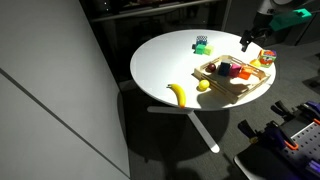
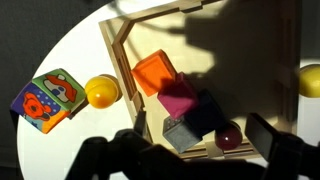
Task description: Remove the mulberry pink block from the wooden bowl and place drop it on the table
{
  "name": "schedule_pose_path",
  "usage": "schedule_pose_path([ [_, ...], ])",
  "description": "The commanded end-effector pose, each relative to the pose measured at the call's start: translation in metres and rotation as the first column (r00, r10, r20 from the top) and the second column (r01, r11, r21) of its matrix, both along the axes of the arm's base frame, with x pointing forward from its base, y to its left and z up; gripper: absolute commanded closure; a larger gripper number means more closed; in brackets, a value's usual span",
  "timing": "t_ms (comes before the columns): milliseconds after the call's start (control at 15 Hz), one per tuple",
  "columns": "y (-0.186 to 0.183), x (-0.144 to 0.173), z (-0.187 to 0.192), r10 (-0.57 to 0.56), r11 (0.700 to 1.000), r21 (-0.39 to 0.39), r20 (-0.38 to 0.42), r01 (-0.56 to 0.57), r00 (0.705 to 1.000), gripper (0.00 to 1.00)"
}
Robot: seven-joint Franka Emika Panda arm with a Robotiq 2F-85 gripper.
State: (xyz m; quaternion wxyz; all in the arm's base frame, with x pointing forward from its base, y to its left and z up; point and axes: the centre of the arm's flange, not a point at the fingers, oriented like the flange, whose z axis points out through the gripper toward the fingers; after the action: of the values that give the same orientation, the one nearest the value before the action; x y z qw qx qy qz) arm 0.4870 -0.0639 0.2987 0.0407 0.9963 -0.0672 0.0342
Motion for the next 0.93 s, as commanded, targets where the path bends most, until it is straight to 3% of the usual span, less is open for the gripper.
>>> schedule_pose_path([
  [0,-0.01,0.015,-0.02,0.067,0.998,0.011,0.026,-0.068,0.997,0.0],
  [867,-0.019,0.054,-0.084,0.221,0.975,0.011,0.078,-0.223,0.972,0.0],
])
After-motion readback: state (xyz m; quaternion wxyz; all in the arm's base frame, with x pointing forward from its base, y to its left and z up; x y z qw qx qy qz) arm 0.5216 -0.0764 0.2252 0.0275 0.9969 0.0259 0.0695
